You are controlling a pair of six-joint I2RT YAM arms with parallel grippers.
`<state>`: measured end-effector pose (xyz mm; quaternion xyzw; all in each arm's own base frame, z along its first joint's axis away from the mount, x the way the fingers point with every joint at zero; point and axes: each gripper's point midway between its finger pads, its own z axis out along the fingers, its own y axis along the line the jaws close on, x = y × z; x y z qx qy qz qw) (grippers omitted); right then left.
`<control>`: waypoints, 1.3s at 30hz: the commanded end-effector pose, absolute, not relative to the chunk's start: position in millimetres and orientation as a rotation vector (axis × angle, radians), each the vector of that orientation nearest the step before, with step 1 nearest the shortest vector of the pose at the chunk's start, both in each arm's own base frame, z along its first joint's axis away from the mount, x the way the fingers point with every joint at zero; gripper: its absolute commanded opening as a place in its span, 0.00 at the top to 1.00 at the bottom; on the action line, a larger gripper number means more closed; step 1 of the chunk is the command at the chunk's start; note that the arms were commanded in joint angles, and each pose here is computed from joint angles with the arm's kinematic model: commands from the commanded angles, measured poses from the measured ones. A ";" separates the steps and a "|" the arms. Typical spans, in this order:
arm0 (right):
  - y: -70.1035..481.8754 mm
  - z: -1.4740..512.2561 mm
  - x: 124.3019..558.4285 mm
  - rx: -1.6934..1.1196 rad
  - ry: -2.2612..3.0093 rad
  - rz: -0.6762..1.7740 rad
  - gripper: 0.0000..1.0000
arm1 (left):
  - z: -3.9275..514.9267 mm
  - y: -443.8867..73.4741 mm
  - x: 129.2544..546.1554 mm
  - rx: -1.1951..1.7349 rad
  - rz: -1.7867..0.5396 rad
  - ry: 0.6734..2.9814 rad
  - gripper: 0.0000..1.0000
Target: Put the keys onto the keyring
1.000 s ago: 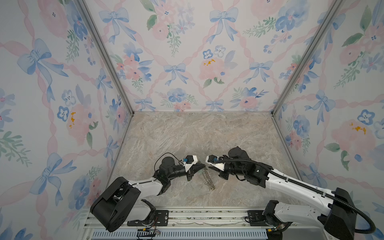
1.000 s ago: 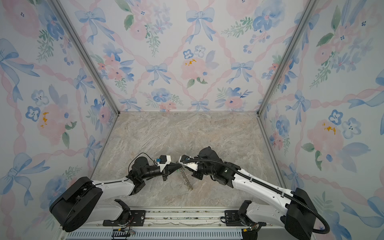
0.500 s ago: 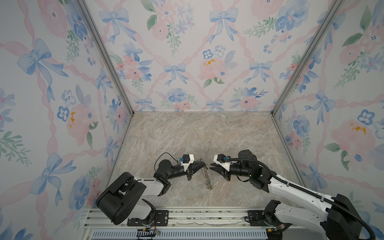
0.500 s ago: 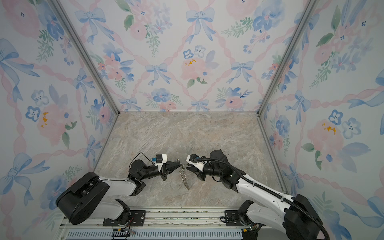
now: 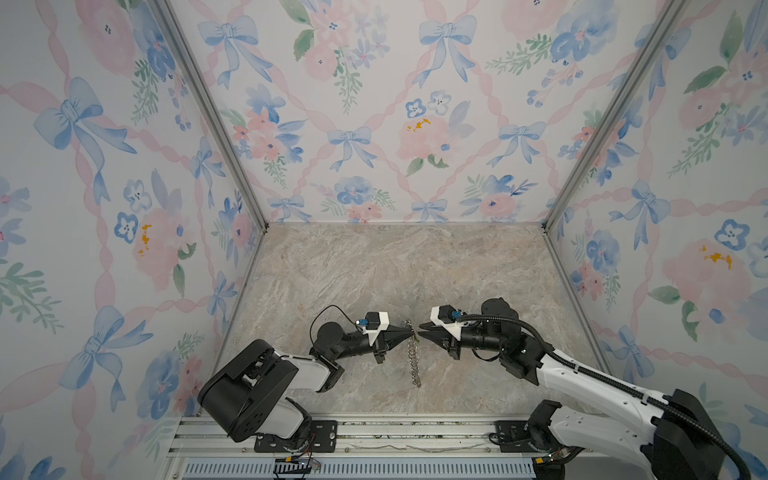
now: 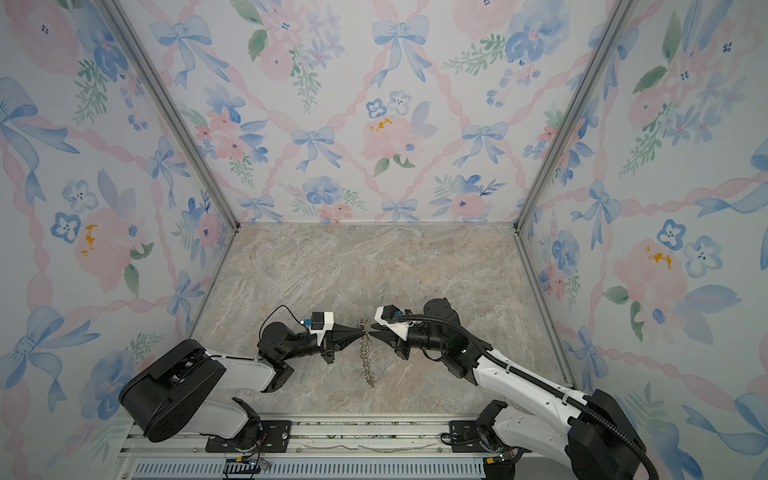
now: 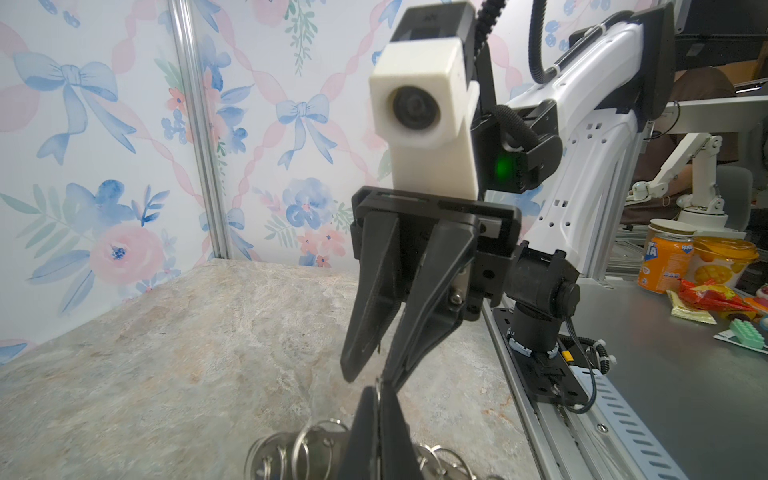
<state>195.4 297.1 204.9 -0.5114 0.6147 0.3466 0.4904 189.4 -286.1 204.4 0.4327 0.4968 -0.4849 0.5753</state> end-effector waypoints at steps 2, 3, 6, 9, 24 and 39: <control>300.1 204.2 184.0 -1.282 1.460 0.908 0.81 | 219.8 -284.1 183.0 1.020 -1.118 1.078 1.00; 300.3 203.7 184.3 -1.282 1.460 0.909 0.81 | 220.7 -284.4 182.6 1.023 -1.120 1.073 1.00; 303.2 205.8 182.6 -1.293 1.451 0.924 0.84 | 220.1 -285.4 181.2 1.036 -1.126 1.066 1.00; 305.8 205.2 183.5 -1.300 1.453 0.923 0.85 | 220.0 -287.3 176.2 1.060 -1.139 1.046 1.00; 311.6 218.0 176.6 -1.300 1.394 0.950 0.88 | 214.6 -290.5 171.0 1.086 -1.158 1.037 1.00; 295.7 194.2 198.7 -1.390 1.719 0.599 1.00 | 181.6 -284.6 200.3 1.075 -0.970 1.242 0.81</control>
